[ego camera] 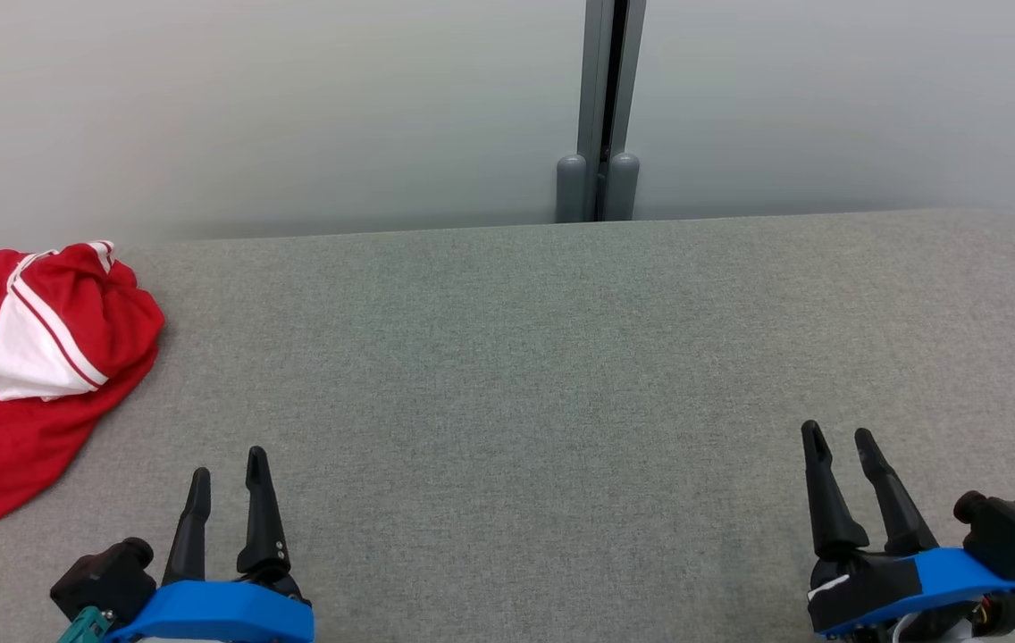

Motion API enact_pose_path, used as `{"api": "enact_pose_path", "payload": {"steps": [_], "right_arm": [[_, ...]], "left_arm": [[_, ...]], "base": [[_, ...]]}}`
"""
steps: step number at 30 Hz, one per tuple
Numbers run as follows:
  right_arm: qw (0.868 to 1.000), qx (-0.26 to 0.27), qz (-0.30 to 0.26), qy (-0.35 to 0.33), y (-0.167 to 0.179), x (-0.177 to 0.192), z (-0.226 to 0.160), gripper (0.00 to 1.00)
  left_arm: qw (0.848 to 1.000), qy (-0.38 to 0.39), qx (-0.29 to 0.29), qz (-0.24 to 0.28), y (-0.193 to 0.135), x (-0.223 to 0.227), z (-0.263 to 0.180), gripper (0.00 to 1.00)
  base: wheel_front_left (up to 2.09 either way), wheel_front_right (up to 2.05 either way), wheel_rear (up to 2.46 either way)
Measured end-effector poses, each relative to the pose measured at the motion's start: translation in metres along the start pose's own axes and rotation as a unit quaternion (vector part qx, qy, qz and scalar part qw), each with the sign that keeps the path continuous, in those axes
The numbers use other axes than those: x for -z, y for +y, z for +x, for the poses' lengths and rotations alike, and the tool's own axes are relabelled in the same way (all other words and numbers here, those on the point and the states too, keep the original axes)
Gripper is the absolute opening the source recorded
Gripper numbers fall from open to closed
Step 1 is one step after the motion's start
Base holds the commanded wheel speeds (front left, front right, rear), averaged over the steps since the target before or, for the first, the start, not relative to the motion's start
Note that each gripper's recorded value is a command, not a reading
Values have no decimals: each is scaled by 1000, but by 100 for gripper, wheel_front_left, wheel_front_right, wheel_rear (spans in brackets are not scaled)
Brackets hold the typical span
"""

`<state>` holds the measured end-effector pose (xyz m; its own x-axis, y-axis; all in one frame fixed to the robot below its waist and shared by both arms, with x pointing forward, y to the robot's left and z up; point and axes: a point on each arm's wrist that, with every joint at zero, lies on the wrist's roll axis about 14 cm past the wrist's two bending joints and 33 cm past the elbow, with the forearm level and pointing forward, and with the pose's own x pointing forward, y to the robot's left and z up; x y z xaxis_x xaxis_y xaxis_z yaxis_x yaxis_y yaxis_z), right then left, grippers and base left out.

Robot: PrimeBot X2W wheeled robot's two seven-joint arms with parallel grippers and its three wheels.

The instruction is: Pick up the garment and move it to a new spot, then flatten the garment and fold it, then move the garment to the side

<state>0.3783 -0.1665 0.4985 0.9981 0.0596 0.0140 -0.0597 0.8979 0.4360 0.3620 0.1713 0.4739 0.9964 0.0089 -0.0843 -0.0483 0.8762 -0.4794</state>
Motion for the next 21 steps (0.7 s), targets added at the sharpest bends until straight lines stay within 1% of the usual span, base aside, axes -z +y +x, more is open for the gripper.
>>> {"api": "enact_pose_path", "payload": {"steps": [15,21], "right_arm": [[997,-8,-78,17,-1,14,-2,100],[994,-17,-106,18,2,15,-2,100]], "left_arm": [[998,4,-2,66,5,8,-3,100],[996,4,0,85,5,10,-3,100]], "base": [[0,0,0],[0,0,0]]}}
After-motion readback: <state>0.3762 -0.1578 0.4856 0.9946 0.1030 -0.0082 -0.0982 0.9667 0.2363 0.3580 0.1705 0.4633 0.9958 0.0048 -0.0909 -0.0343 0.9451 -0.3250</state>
